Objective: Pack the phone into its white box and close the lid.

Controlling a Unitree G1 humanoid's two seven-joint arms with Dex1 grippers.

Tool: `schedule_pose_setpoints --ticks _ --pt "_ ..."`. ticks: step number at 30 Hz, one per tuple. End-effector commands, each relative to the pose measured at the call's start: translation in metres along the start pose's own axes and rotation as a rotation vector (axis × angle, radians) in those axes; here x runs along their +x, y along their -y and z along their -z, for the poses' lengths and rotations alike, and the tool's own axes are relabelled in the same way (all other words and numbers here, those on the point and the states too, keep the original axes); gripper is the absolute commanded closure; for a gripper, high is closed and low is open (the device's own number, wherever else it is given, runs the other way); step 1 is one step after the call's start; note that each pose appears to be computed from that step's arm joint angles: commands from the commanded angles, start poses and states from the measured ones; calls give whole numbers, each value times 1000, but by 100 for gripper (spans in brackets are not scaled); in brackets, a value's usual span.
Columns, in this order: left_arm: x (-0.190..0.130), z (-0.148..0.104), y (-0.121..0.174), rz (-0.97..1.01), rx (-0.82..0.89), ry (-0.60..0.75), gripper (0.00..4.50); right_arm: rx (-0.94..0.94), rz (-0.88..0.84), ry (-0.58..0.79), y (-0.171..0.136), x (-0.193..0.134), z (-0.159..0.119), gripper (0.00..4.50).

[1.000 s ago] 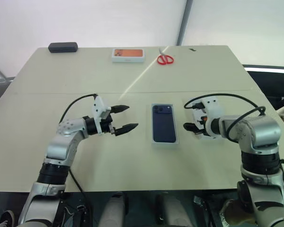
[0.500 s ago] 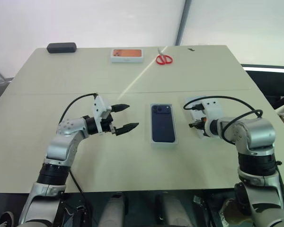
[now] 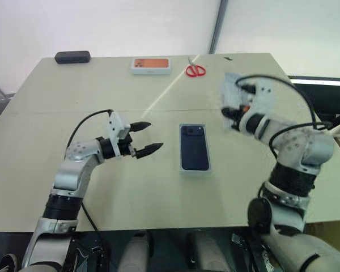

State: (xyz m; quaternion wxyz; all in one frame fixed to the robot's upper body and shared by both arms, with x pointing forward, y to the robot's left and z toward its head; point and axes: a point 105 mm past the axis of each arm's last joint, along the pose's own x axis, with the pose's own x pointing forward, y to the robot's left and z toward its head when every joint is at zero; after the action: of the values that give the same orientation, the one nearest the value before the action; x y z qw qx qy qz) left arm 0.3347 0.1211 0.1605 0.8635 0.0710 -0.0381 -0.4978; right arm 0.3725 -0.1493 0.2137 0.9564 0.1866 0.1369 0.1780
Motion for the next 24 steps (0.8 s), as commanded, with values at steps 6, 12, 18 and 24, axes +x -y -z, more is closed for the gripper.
schedule_pose_setpoints --ticks 6,12,18,24 --pt "-5 -18 -9 -51 -21 65 0 269 -435 -63 -55 -16 38 447" --pt "-14 -22 -19 -130 -67 104 0 442 -663 -83 -74 -29 55 447" --pt "-12 -22 -20 -158 -82 117 0 505 -736 -146 -85 -37 69 447" --pt "-9 -23 -11 -134 -94 126 0 594 -784 -180 -106 -41 70 447"
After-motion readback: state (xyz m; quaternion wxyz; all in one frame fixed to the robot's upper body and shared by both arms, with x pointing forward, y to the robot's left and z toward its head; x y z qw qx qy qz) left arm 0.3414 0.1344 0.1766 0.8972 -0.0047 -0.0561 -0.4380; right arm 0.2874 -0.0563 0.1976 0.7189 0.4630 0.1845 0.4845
